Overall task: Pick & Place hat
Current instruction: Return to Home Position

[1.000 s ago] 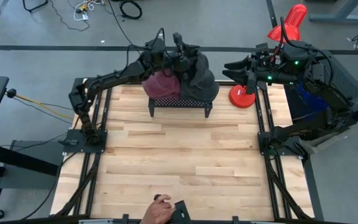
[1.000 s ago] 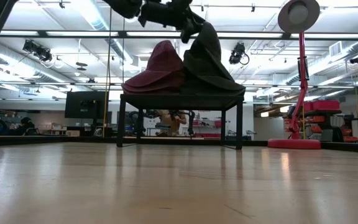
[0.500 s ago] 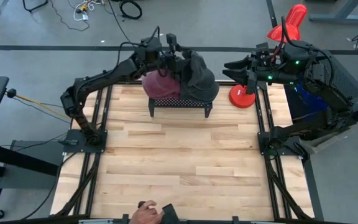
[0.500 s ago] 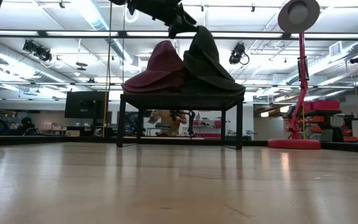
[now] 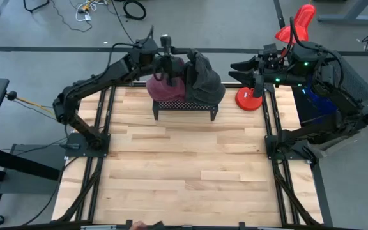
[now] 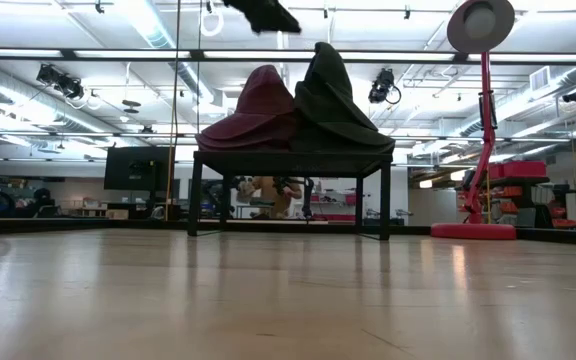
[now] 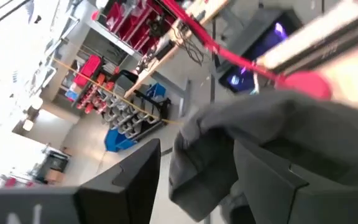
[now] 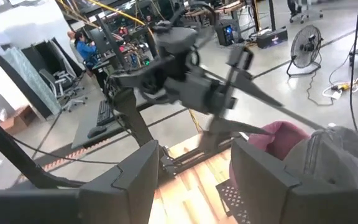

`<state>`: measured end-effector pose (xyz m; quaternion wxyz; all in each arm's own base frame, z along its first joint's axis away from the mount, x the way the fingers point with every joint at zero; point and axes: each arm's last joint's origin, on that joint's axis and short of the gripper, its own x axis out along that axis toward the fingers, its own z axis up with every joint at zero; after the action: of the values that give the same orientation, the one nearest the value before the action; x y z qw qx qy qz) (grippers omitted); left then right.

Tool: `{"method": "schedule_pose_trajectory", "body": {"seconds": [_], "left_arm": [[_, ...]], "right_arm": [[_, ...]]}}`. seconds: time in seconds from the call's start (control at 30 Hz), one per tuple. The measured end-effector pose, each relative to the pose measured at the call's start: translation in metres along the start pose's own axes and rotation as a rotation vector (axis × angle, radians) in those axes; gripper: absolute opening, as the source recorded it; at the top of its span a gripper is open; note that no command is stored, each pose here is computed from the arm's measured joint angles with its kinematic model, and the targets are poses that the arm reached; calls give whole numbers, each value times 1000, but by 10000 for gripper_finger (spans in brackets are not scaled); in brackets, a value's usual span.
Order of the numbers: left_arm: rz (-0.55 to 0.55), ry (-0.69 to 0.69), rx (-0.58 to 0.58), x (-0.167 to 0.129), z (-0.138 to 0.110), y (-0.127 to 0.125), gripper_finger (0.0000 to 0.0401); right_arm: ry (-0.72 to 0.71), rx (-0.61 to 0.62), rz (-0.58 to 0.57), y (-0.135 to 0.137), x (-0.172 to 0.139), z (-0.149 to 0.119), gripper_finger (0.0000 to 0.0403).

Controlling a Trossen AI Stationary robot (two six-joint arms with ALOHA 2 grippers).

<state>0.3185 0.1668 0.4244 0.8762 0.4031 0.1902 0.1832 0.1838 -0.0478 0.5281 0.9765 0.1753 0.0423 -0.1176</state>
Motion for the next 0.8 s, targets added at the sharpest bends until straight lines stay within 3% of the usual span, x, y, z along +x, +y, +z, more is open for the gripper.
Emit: {"method": "schedule_pose_trajectory", "body": {"seconds": [0.17, 0.3, 0.47, 0.6, 0.8], "left_arm": [[6, -15, -166, -29, 15, 5, 202], [35, -43, -347, -53, 26, 12, 173], [7, -77, -482, -79, 39, 12, 124], [-37, -81, -595, -96, 46, 9, 81], [-81, -72, -650, -114, 51, 5, 8]], "right_arm": [[40, -86, -13, -2, 5, -4, 204], [110, -112, -8, -4, 19, -11, 204], [158, -285, -67, -8, 32, -17, 196], [191, -326, -120, -13, 42, -24, 158], [154, -296, -84, -20, 61, -46, 73]]}}
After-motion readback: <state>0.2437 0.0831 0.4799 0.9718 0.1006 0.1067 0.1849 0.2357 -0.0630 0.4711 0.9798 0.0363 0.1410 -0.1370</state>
